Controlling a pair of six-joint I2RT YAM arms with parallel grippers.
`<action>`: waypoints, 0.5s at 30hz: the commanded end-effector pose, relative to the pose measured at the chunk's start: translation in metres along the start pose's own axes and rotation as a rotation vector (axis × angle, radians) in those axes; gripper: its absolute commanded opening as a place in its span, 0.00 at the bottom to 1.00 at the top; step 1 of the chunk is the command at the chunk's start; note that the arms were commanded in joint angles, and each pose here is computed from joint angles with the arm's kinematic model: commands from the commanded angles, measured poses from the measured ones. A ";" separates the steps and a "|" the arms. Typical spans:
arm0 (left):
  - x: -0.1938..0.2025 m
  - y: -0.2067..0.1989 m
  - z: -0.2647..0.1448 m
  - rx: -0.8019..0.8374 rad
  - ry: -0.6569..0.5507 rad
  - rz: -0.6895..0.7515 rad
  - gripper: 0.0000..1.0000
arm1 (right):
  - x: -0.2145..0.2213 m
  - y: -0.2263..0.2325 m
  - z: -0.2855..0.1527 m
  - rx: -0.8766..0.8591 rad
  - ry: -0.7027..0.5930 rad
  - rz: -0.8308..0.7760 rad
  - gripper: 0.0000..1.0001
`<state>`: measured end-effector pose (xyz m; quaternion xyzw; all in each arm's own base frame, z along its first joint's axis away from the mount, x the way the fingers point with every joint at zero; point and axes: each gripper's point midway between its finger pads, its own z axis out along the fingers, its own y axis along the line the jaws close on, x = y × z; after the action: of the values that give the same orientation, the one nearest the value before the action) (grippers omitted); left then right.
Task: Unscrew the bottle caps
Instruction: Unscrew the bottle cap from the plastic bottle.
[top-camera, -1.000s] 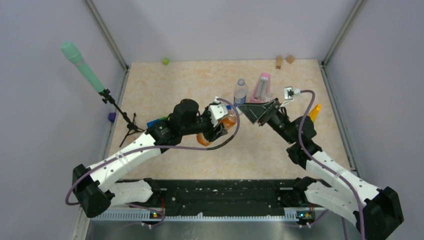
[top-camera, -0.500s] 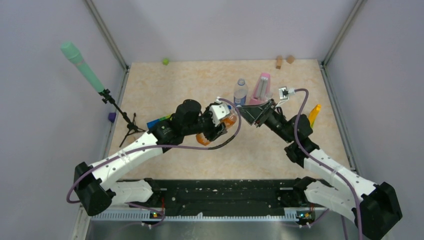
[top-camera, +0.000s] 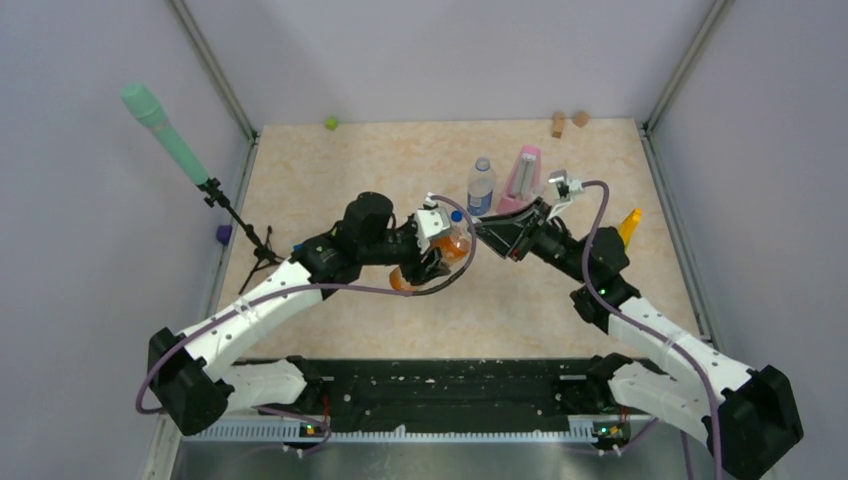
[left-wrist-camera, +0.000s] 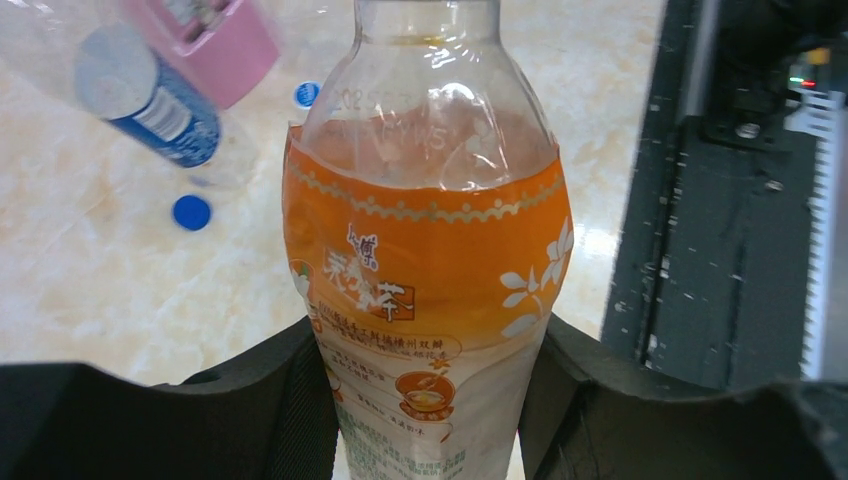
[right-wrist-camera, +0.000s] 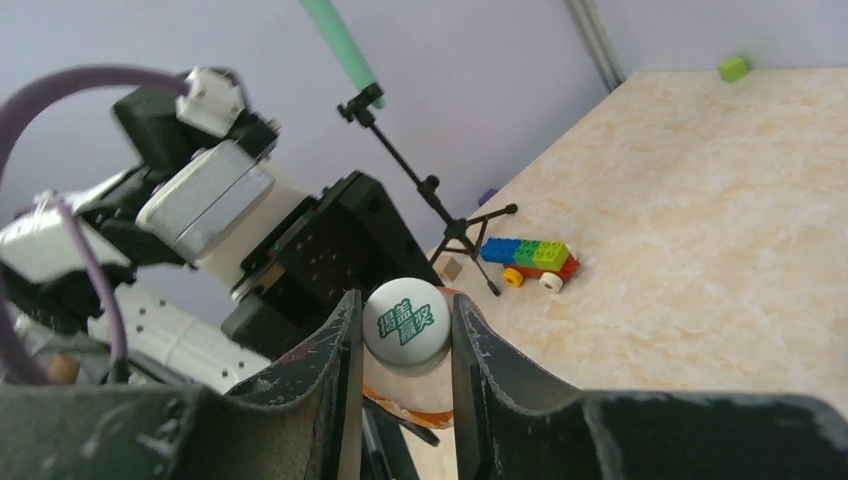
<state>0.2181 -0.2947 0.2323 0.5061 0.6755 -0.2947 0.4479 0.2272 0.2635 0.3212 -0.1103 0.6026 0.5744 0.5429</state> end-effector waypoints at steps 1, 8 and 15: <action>-0.033 -0.026 -0.020 0.263 -0.127 -0.002 0.00 | 0.001 0.055 -0.008 -0.316 0.118 -0.207 0.00; -0.050 -0.056 -0.044 0.525 -0.224 -0.018 0.00 | 0.019 0.080 -0.031 -0.546 0.238 -0.378 0.01; -0.029 -0.024 -0.033 0.313 -0.111 -0.017 0.00 | -0.005 0.052 -0.016 -0.287 0.175 -0.287 0.63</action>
<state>0.1648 -0.2911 0.2558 0.5493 0.5899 -0.4787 0.3480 0.1686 0.2731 0.3446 -0.3550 0.5078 0.5825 0.5261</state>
